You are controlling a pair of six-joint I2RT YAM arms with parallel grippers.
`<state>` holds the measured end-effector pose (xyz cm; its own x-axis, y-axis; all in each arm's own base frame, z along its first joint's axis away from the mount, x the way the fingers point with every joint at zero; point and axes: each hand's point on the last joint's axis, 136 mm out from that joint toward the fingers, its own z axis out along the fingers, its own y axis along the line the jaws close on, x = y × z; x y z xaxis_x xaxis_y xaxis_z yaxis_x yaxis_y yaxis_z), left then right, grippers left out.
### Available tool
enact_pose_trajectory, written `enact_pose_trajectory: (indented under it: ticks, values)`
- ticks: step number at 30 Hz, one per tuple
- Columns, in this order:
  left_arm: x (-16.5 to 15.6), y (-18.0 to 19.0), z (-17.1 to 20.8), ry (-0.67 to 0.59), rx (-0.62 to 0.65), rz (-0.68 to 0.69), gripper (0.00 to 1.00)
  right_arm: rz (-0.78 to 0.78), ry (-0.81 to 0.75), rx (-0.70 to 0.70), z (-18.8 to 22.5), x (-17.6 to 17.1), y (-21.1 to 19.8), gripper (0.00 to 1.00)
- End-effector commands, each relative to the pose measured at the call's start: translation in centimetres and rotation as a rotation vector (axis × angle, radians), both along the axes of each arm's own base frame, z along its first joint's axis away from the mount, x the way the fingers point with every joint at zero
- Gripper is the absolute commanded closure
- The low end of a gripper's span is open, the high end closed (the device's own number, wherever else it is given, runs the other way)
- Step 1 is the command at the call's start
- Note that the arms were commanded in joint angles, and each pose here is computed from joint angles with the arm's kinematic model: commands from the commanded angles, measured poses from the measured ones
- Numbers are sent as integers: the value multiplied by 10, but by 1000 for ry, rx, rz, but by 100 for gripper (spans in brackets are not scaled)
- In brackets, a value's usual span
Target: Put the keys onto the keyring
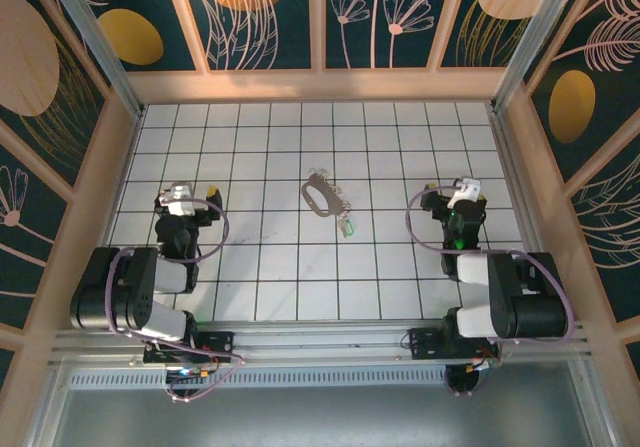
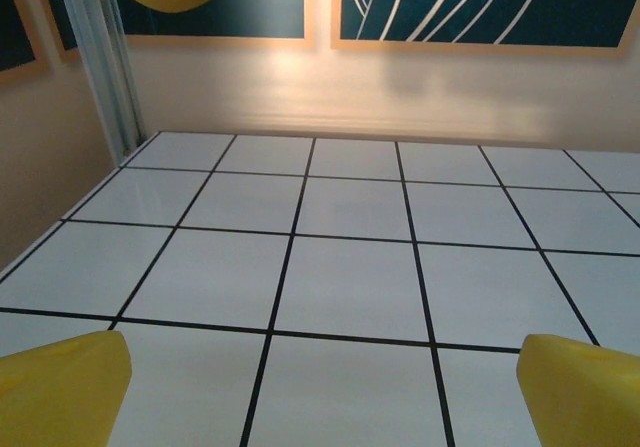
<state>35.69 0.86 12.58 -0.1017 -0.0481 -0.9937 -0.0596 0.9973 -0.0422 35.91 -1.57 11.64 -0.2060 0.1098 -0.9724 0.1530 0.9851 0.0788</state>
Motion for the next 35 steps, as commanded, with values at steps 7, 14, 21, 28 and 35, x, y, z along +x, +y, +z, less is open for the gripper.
enact_pose_trajectory:
  ticks: [7,14,21,28,35]
  values:
    - [19,-5,11,-22,-15,-48,1,81,-119,-29,11,7,10,1]
    - [23,5,8,-1,-28,9,1,103,-79,29,5,18,3,1]
    - [23,5,9,-4,-28,11,1,100,-79,22,5,18,4,1]
    - [23,5,8,-1,-28,11,1,102,-76,24,5,19,5,1]
    - [22,9,9,-5,-29,35,1,105,-77,25,5,19,4,1]
